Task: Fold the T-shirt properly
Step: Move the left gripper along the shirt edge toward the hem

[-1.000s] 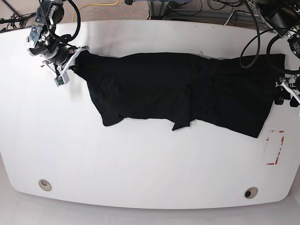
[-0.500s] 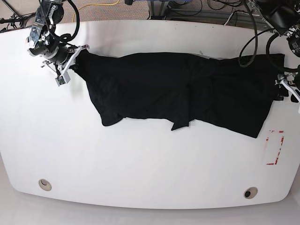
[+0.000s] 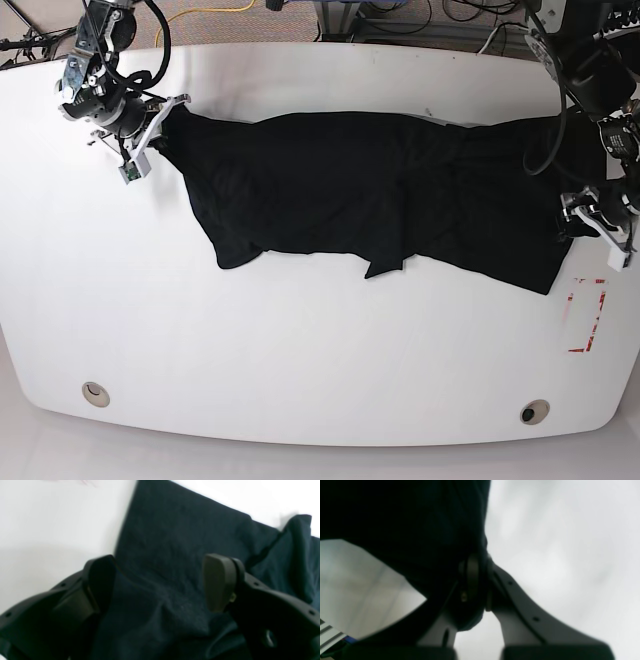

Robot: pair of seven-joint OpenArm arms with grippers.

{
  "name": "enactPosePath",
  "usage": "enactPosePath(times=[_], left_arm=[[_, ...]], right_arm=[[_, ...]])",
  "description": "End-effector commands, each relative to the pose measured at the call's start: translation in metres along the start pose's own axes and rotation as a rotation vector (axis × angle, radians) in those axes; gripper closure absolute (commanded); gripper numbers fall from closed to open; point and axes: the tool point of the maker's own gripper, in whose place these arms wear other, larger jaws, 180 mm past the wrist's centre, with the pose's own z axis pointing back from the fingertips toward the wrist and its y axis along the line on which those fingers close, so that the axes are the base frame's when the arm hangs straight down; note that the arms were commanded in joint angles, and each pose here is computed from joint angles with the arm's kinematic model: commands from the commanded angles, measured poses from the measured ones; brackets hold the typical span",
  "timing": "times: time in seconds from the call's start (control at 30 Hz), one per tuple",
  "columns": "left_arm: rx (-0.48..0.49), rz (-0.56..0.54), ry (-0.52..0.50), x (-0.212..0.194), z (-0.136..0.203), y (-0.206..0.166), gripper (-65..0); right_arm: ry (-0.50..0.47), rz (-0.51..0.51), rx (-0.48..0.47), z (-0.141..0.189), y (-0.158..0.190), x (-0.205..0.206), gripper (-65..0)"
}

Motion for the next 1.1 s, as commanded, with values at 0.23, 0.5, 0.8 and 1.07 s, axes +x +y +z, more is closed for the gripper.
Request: enactPosePath(times=[0.23, 0.5, 0.8, 1.07], left_arm=[[-0.038, 0.001, -0.017, 0.012, -0.008, -0.004, -50.0], [-0.046, -0.001, -0.034, 0.016, -0.012, -0.009, -49.2], [-0.029, 0.020, 0.000, 0.003, -0.019, -0.003, -48.3], [-0.026, -0.001, 0.046, -0.005, -0.025, -0.004, -48.7]], right_arm=[[-0.040, 0.022, 0.001, 0.004, -0.001, 0.011, -0.1], [-0.045, 0.026, -0.001, 0.005, -0.001, 0.013, -0.3], [-0.047, 0.021, -0.001, 0.005, 0.000, 0.011, -0.7], [-0.049, 0.022, -0.002, 0.006, 0.000, 0.012, -0.7]])
